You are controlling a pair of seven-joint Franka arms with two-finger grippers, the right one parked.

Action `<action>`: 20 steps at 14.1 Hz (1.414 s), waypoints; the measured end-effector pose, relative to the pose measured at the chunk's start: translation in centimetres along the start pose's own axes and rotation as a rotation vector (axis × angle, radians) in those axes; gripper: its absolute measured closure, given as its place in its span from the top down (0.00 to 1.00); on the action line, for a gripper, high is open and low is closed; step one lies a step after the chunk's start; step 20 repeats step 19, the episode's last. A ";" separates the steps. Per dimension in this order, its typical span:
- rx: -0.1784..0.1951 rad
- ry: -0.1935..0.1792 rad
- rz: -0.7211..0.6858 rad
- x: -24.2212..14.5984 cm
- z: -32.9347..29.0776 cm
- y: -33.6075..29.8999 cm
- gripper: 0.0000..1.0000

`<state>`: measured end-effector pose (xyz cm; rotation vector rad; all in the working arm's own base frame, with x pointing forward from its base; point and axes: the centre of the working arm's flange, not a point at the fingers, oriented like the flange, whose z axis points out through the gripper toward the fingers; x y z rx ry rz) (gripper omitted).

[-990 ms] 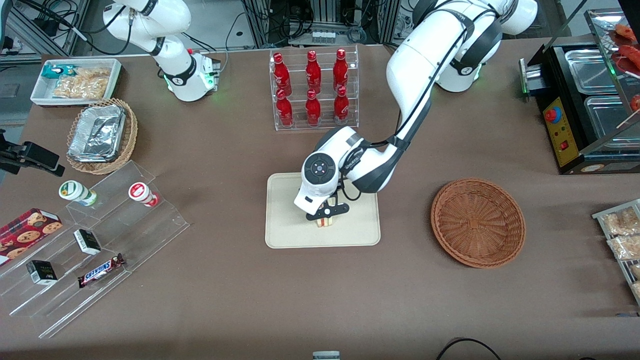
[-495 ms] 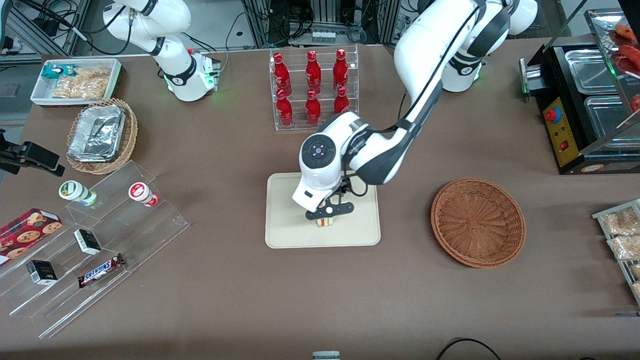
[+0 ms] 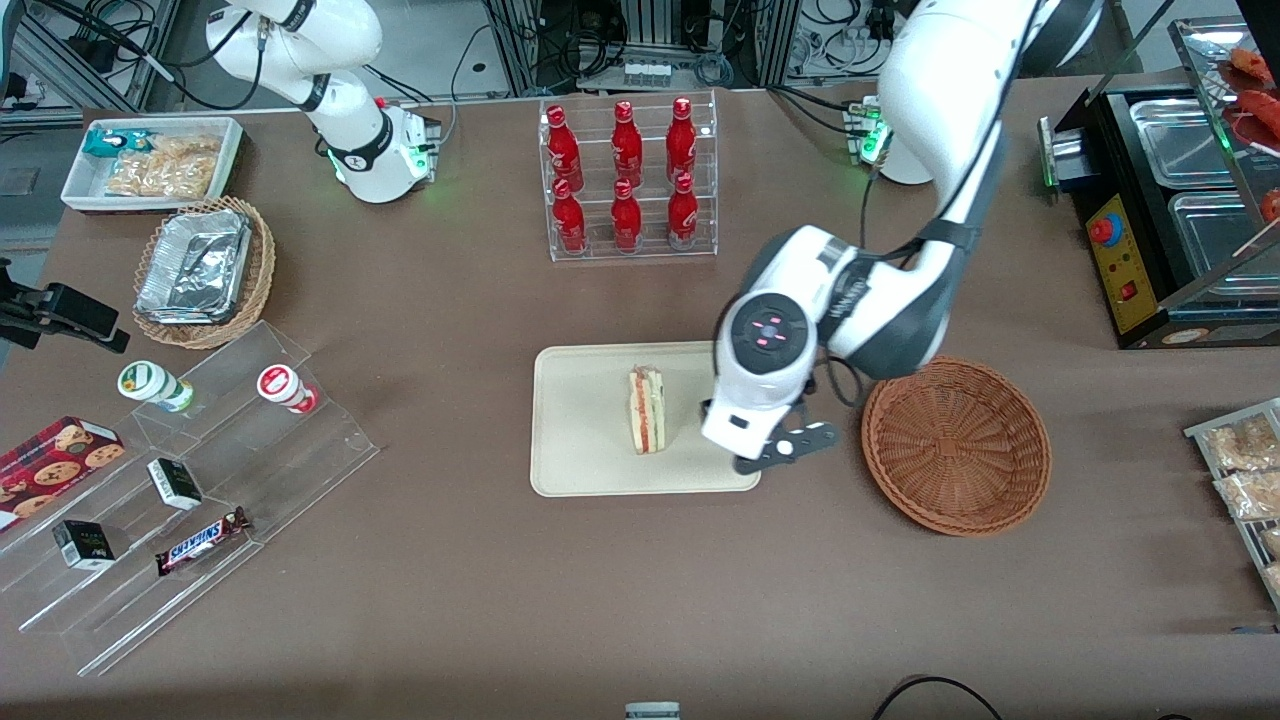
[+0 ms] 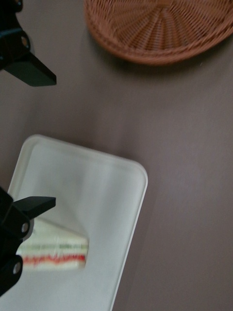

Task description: Place sandwich from basket to tray

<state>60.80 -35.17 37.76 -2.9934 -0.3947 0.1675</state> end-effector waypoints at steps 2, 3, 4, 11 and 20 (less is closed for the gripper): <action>0.009 -0.009 0.040 1.0 -1.0 -4.3 1.00; 0.010 -0.009 0.058 1.2 -1.8 -6.3 1.00; 0.014 -0.010 0.078 1.1 -2.5 -8.1 1.00; -0.009 -0.098 0.244 -0.3 -9.5 -22.3 1.00; -0.057 -0.004 0.340 -1.6 -17.6 -34.7 1.00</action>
